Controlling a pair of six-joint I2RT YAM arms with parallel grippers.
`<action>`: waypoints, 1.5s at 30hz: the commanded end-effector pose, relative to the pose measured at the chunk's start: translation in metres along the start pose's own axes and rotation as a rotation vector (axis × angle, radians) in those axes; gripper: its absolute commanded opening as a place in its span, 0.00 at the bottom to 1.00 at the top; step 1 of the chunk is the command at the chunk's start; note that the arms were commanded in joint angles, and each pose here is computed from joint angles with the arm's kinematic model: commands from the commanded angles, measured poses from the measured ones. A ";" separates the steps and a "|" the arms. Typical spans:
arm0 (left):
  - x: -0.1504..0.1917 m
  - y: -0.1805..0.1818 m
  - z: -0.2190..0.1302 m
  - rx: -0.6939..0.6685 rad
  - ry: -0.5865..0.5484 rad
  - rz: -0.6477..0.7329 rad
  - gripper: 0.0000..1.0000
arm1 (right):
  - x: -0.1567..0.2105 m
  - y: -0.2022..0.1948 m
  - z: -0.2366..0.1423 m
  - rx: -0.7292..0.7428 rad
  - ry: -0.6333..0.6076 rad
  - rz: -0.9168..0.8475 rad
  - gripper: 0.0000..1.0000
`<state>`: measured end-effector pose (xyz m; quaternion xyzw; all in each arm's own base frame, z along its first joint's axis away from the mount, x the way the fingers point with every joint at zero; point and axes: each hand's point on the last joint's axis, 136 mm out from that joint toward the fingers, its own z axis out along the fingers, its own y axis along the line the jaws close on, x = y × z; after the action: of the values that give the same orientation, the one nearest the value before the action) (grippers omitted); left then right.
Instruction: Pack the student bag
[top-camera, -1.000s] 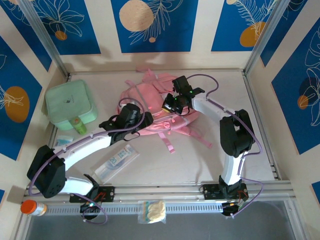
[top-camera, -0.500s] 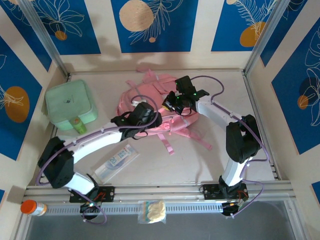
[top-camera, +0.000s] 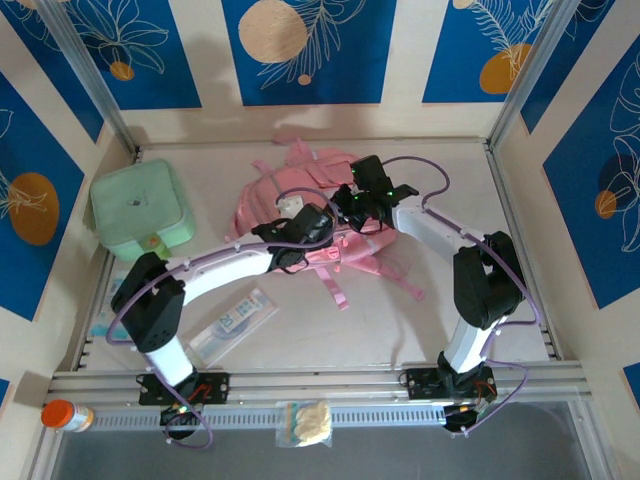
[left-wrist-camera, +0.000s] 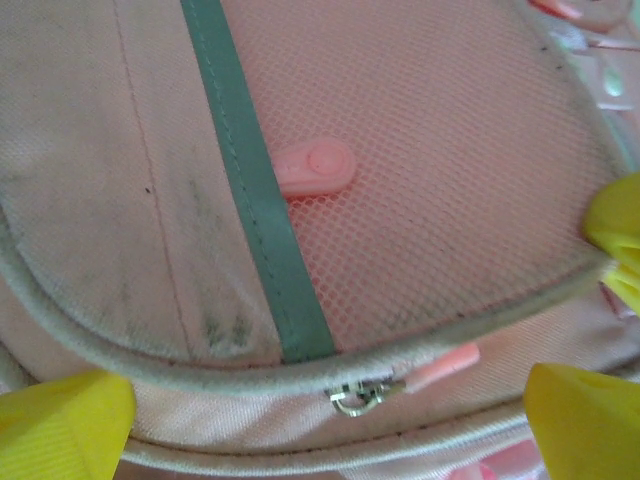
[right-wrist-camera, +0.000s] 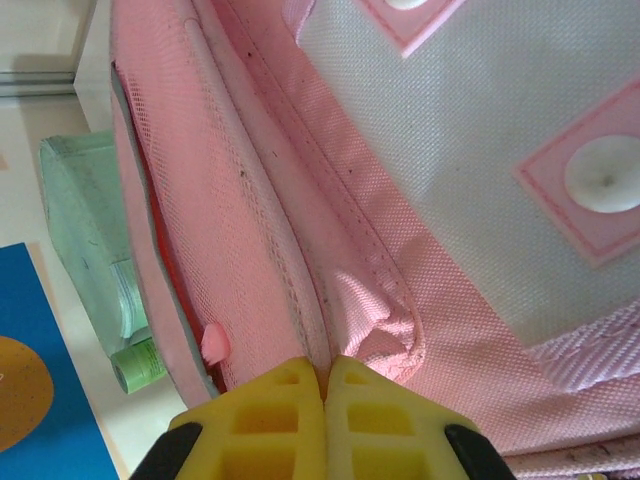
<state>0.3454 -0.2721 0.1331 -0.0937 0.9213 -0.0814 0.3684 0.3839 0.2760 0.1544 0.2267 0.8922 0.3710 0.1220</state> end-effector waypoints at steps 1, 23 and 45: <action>-0.013 0.009 0.009 -0.083 -0.055 -0.006 0.99 | 0.011 0.033 -0.020 -0.109 0.013 -0.019 0.00; -0.007 0.012 -0.022 0.078 0.040 0.109 0.59 | 0.004 0.033 -0.010 -0.108 0.009 -0.023 0.00; -0.011 0.032 -0.011 0.142 0.148 0.472 0.50 | 0.004 0.030 -0.007 -0.089 0.021 -0.018 0.00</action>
<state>0.3381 -0.2398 0.1398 0.1300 0.9345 -0.0620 0.3255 0.3833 0.2813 0.1559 0.2284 0.8879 0.3813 0.1186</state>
